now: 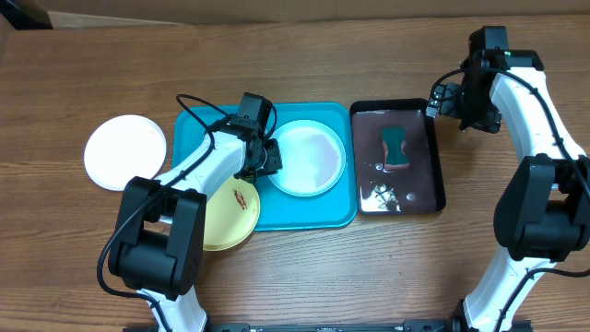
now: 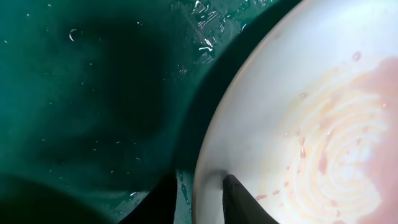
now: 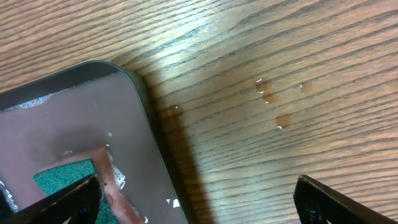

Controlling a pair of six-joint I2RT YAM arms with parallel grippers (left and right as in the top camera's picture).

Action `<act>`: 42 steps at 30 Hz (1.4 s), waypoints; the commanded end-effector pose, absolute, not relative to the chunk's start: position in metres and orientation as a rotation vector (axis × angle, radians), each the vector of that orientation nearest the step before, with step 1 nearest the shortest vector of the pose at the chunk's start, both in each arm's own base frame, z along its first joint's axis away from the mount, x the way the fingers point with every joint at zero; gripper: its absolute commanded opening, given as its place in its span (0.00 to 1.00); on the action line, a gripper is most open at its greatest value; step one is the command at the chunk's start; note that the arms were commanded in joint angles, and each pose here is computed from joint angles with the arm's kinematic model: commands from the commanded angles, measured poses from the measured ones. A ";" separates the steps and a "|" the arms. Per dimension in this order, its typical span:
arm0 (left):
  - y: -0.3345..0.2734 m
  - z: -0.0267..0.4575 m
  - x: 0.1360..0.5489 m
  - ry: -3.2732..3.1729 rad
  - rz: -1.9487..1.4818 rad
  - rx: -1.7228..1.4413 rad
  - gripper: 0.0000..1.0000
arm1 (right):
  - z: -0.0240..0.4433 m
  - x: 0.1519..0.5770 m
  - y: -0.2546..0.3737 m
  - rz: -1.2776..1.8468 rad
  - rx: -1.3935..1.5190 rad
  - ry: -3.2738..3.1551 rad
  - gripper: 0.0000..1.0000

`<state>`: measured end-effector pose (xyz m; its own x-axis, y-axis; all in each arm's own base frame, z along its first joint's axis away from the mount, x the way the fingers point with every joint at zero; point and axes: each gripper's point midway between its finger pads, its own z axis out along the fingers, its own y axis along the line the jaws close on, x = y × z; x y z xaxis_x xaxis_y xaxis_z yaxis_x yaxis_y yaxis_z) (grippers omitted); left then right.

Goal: Clean dirty plates on tray and stack at the side
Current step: 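Lift the light blue plate by its rim with left gripper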

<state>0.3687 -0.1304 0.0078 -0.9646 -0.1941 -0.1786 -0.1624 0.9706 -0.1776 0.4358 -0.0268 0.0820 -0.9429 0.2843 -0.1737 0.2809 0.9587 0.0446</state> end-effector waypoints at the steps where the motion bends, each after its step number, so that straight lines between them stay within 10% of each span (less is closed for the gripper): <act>1: -0.127 0.005 0.367 2.919 -0.195 -0.267 0.27 | 0.091 0.440 -0.028 0.023 0.431 2.901 1.00; 5: -0.128 0.006 0.371 2.904 -0.204 -0.265 0.04 | 0.091 0.440 -0.028 0.023 0.430 2.901 1.00; 42: -0.196 0.153 0.441 2.630 -0.312 0.152 0.04 | 0.091 0.440 -0.028 0.023 0.431 2.901 1.00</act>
<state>0.4336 -0.1866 0.1292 -0.9149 0.0085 -0.4036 0.1143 0.9643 -0.2388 0.4357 -0.0267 0.0819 -0.9427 0.2851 -0.1732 0.2816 0.9585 0.0450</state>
